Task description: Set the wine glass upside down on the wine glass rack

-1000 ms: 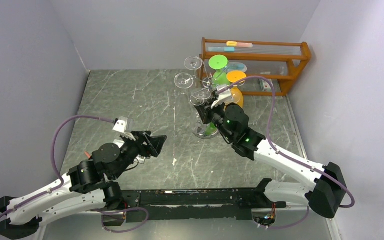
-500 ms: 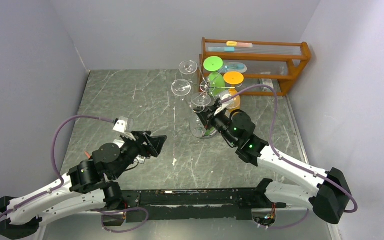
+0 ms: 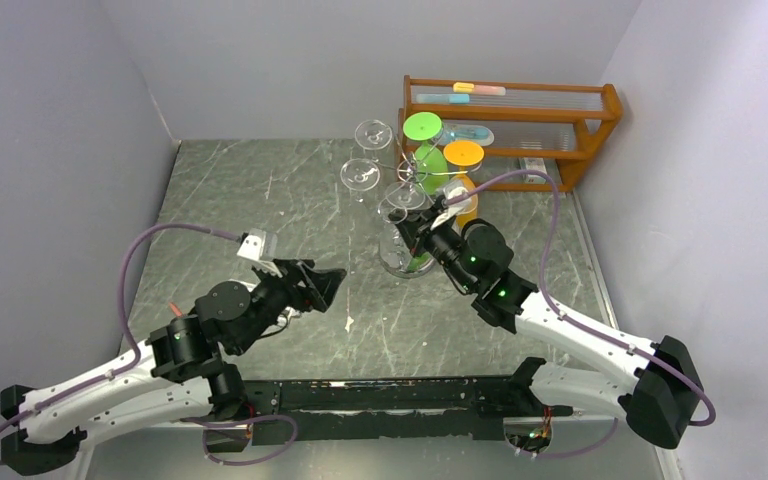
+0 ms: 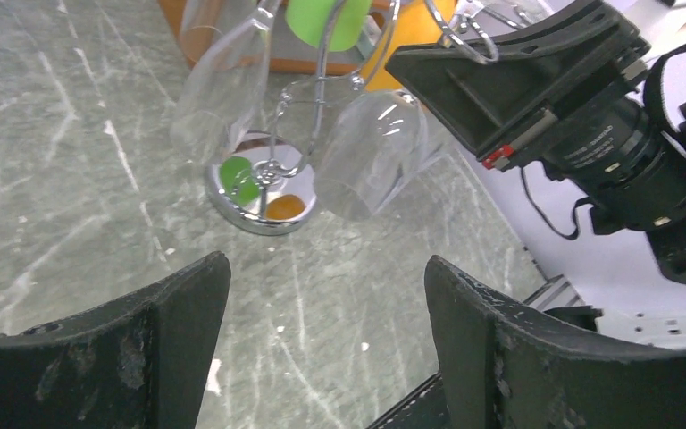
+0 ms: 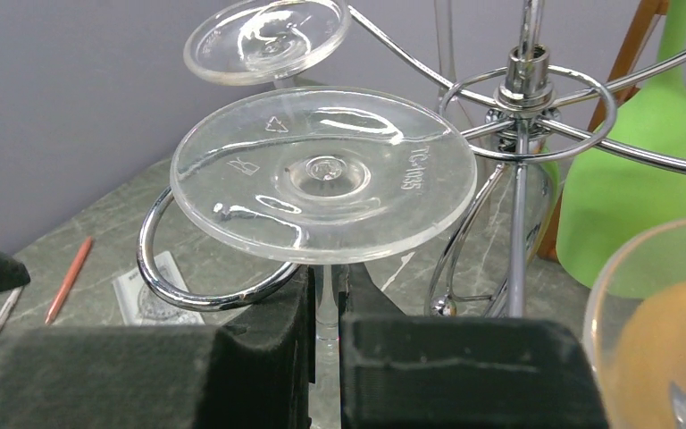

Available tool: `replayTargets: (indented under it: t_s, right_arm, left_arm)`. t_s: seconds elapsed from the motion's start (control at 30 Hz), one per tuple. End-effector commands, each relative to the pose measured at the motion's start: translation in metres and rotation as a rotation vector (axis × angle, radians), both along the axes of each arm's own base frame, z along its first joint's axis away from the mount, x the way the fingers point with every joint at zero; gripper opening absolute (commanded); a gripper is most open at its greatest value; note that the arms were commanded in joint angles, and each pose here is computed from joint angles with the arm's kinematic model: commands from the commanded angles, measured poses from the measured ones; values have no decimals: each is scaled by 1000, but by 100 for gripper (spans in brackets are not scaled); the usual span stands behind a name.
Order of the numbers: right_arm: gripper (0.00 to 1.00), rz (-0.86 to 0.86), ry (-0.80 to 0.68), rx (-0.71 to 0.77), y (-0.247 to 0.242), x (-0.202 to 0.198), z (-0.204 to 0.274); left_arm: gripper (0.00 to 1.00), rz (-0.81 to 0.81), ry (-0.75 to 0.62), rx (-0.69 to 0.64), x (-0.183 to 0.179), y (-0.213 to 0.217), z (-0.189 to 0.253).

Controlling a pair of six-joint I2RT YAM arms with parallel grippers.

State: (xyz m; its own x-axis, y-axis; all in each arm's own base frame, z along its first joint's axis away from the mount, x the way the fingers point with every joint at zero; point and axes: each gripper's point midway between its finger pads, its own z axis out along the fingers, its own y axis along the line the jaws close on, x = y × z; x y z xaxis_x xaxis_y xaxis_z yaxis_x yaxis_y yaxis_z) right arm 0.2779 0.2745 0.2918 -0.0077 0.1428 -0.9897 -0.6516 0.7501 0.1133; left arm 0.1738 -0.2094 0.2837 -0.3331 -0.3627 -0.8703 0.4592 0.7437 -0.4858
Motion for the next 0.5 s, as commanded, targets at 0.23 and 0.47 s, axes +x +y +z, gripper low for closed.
replayTargets:
  t_s: [0.23, 0.47]
  right_arm:
    - [6, -44, -70, 82, 2, 2, 37]
    - [6, -120, -27, 95, -5, 9, 32]
  left_arm:
    - [74, -22, 47, -346, 14, -55, 66]
    - [49, 97, 105, -557, 33, -55, 85]
